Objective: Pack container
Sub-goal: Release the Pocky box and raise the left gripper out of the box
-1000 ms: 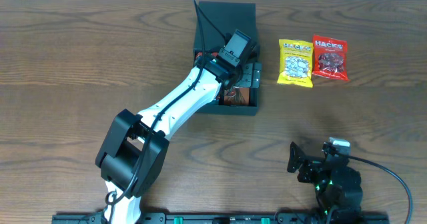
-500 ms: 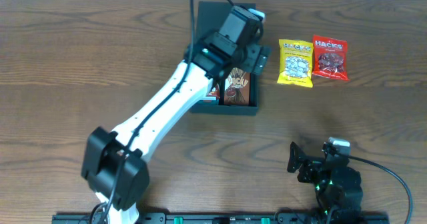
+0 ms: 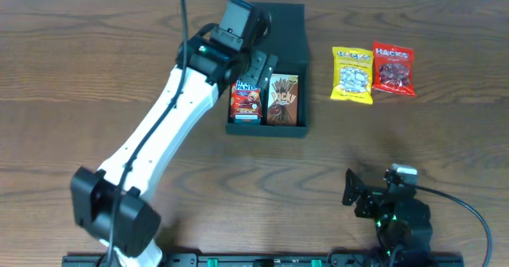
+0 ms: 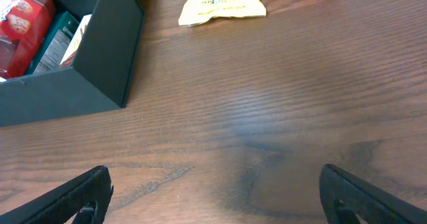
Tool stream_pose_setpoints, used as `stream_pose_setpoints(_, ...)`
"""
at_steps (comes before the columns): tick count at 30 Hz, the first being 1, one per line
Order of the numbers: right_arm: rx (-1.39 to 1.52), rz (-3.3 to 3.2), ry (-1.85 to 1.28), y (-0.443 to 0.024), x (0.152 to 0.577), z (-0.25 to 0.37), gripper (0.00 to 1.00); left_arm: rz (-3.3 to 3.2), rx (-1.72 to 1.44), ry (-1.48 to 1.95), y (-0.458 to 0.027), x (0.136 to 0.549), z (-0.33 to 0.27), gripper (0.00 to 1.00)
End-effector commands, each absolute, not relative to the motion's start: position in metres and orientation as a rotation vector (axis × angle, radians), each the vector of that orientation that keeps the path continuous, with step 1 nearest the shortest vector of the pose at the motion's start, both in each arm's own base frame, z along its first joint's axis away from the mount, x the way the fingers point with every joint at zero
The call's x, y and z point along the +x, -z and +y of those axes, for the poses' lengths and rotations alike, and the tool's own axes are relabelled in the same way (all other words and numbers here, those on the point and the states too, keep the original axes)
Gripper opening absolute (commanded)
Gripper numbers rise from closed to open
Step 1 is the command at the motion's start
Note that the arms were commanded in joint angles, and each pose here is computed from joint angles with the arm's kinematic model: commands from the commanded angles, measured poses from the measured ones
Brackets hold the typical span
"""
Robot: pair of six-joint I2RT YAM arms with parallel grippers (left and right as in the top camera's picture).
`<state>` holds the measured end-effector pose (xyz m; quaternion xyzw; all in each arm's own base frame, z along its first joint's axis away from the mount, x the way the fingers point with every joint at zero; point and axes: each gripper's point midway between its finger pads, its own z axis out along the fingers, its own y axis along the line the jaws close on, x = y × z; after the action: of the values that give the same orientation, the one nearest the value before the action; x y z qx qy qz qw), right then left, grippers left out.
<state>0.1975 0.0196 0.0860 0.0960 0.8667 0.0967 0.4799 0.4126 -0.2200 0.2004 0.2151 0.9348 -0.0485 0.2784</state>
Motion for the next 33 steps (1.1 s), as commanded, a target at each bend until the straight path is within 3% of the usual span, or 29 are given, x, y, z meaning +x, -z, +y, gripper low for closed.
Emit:
stream_pose_setpoints(1, 0.239, 2.12, -0.238, -0.082, 0.197, 0.02, 0.99, 2.582, 0.728, 0.101, -0.164, 0.406, -0.224, 0.99)
stream_pose_setpoints(4, 0.239, 2.12, -0.238, -0.082, 0.197, 0.02, 0.99, 2.643, 0.798, 0.061, -0.143, 0.4, -0.22, 1.0)
stream_pose_setpoints(5, 0.239, 2.12, -0.238, -0.083, 0.197, 0.02, 0.99, 2.653, 0.811, 0.056, -0.139, 0.398, -0.218, 0.93)
stream_pose_setpoints(8, 0.239, 2.12, -0.238, -0.082, 0.197, 0.02, 0.99, 2.658, 0.865, 0.034, -0.137, 0.394, -0.215, 0.66)
stream_pose_setpoints(13, 0.239, 2.119, -0.238, -0.083, 0.197, 0.02, 0.99, 2.668, 0.867, 0.035, -0.136, 0.392, -0.214, 0.08)
stream_pose_setpoints(14, 0.239, 2.12, -0.238, -0.082, 0.197, 0.02, 0.99, 2.669, 0.869, 0.035, -0.136, 0.392, -0.214, 0.06)
stream_pose_setpoints(16, 0.239, 2.12, -0.238, -0.082, 0.197, 0.02, 0.99, 2.669, 0.869, 0.035, -0.136, 0.392, -0.214, 0.09)
stream_pose_setpoints(18, 0.239, 2.12, -0.238, -0.083, 0.197, 0.02, 0.99, 2.671, 0.87, 0.034, -0.136, 0.391, -0.214, 0.33)
stream_pose_setpoints(20, 0.239, 2.12, -0.238, -0.082, 0.197, 0.02, 0.99, 2.677, 0.873, 0.034, -0.135, 0.39, -0.213, 0.34)
stream_pose_setpoints(21, 0.239, 2.12, -0.238, -0.082, 0.197, 0.02, 0.99, 2.68, 0.874, 0.037, -0.135, 0.389, -0.214, 0.41)
stream_pose_setpoints(22, 0.239, 2.12, -0.238, -0.083, 0.197, 0.02, 0.99, 2.683, 0.876, 0.039, -0.135, 0.388, -0.214, 0.58)
stream_pose_setpoints(24, 0.239, 2.12, -0.238, -0.082, 0.197, 0.02, 0.99, 2.683, 0.875, 0.039, -0.135, 0.388, -0.213, 0.8)
stream_pose_setpoints(26, 0.239, 2.113, -0.239, -0.084, 0.198, 0.02, 0.99, 2.684, 0.875, 0.04, -0.135, 0.388, -0.213, 0.95)
stream_pose_setpoints(29, 0.286, 2.033, -0.339, -0.101, 0.207, 0.027, 0.99, 2.689, 0.874, 0.039, -0.135, 0.387, -0.213, 0.95)
stream_pose_setpoints(33, 0.649, 1.882, -0.993, -0.14, 0.211, 0.072, 0.99, 2.701, 0.853, 0.14, -0.135, 0.385, -0.221, 0.95)
